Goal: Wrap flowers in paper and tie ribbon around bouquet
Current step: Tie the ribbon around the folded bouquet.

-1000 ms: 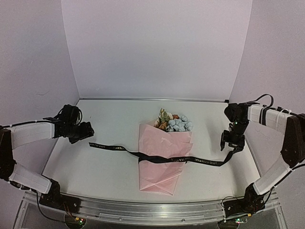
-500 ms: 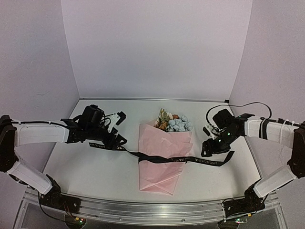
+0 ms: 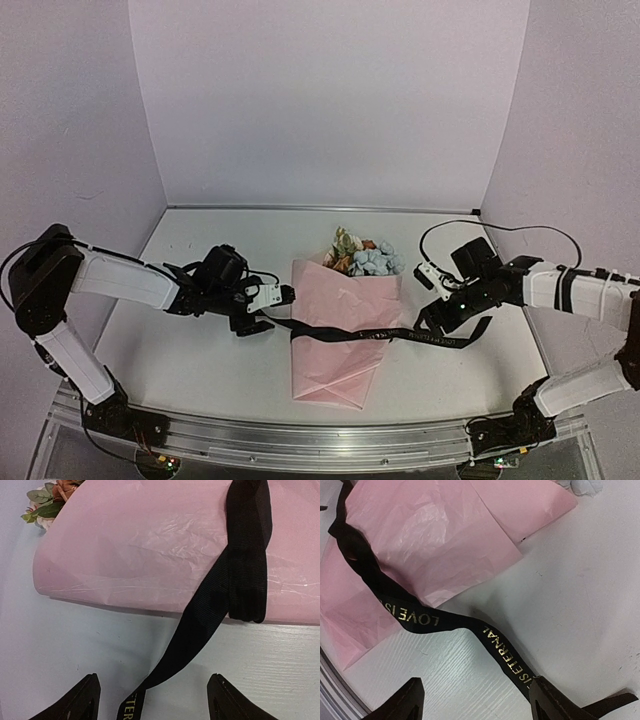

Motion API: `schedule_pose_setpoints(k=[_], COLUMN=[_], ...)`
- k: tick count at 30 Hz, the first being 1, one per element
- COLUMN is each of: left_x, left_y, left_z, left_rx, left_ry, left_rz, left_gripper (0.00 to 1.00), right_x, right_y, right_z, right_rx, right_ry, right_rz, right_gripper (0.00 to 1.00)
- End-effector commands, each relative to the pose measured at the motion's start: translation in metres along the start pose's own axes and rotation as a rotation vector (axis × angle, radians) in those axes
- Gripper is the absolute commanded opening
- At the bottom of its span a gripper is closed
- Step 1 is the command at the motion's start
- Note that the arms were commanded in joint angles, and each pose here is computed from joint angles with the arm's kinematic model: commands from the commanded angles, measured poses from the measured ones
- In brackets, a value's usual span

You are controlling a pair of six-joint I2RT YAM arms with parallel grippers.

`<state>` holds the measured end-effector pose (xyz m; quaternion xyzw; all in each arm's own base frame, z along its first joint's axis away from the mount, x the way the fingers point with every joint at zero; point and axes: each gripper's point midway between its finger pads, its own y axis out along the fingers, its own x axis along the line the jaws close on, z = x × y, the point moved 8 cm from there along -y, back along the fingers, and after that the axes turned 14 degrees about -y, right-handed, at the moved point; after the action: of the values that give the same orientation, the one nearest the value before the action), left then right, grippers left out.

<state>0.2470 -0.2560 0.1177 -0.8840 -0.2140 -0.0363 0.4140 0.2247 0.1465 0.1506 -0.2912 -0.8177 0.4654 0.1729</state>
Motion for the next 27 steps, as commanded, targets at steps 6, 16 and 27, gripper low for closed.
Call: schedule_pose_setpoints(k=[6, 16, 27], left_x=[0.000, -0.001, -0.003], left_y=[0.023, 0.042, 0.043], left_z=[-0.017, -0.026, -0.022], left_rx=[-0.055, -0.055, -0.045], left_ry=[0.176, 0.198, 0.170], left_rz=[-0.025, 0.009, 0.022], left_gripper=[0.70, 0.32, 0.10], right_x=[0.007, 0.015, 0.017], right_y=[0.001, 0.016, 0.056], right_z=[0.010, 0.018, -0.002], right_rx=[-0.014, 0.025, 0.015], right_ry=[-0.163, -0.213, -0.450], right_rz=[0.003, -0.072, 0.033], right_gripper=[0.76, 0.87, 0.87])
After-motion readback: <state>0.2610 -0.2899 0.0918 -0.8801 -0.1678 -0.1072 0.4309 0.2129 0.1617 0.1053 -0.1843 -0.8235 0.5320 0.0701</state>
